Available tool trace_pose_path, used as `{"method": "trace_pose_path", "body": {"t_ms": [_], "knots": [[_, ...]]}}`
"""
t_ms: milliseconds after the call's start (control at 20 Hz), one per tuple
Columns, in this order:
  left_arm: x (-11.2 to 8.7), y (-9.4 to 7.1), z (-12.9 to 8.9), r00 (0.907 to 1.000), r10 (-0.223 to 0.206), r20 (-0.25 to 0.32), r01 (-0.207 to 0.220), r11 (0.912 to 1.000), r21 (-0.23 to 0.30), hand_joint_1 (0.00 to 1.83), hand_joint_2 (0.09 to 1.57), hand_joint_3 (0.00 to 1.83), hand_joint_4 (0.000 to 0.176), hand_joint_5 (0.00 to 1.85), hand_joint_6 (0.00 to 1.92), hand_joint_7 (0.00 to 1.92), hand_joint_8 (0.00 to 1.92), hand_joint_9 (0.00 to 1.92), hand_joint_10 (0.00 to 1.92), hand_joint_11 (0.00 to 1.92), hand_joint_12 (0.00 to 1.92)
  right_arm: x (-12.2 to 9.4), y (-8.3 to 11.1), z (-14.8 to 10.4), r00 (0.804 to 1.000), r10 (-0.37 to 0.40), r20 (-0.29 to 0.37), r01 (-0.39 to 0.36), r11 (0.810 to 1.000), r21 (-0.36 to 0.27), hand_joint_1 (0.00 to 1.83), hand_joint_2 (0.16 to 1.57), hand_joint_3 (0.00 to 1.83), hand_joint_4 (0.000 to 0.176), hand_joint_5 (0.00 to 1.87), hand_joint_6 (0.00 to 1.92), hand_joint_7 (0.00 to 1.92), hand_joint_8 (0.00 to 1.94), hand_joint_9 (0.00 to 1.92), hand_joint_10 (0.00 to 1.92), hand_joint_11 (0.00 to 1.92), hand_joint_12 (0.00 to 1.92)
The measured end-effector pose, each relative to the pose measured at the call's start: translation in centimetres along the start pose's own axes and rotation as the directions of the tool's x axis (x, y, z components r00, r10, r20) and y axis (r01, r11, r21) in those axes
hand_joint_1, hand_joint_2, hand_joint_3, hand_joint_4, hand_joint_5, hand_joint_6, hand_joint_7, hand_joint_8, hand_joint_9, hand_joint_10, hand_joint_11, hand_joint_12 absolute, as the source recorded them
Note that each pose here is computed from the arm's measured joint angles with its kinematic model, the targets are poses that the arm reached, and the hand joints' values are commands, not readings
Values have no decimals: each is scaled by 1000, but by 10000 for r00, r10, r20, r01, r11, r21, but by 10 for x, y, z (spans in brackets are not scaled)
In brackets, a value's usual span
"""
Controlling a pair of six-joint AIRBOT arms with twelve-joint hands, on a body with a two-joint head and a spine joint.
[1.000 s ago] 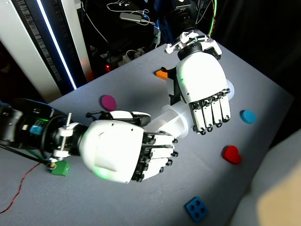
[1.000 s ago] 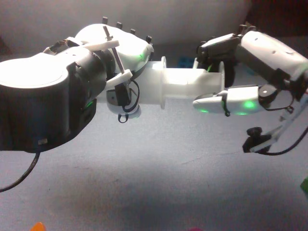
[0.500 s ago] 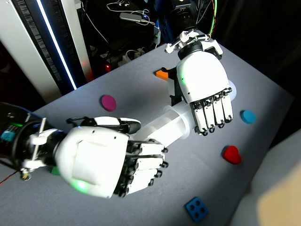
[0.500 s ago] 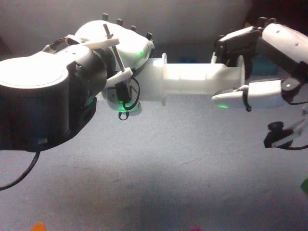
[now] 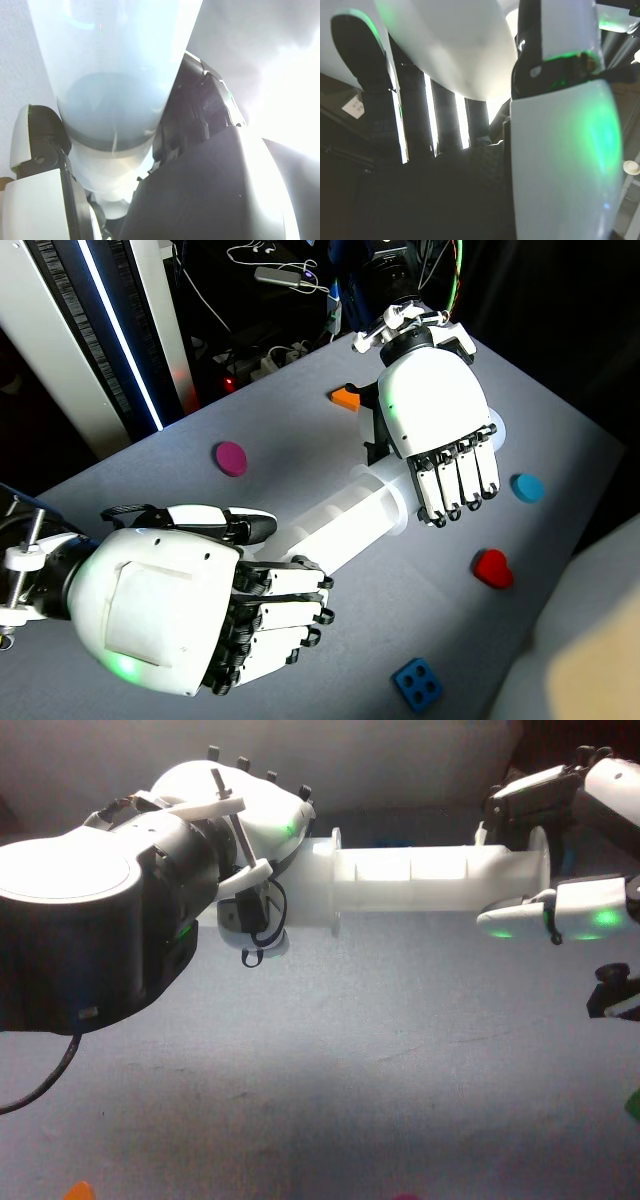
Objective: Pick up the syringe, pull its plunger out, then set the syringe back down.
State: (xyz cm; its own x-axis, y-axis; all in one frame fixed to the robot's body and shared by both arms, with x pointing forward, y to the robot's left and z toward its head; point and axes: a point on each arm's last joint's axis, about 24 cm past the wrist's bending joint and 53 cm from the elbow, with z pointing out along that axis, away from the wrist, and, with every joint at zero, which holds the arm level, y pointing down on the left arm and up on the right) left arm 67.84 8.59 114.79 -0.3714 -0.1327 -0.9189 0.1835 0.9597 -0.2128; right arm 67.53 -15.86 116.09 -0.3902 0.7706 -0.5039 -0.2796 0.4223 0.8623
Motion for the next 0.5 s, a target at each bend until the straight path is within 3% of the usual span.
{"method": "trace_pose_path", "body": {"t_ms": [500], "knots": [[-2,6,0,9999,67,86,-65,9997,-221,1466,1319,1,0,476,1498,549,1792,512,1741,469,1826,-5,-2,-2,9999,-105,56,105,9999,62,1368,1146,1,0,787,1098,935,1060,919,1299,896,1303]]}}
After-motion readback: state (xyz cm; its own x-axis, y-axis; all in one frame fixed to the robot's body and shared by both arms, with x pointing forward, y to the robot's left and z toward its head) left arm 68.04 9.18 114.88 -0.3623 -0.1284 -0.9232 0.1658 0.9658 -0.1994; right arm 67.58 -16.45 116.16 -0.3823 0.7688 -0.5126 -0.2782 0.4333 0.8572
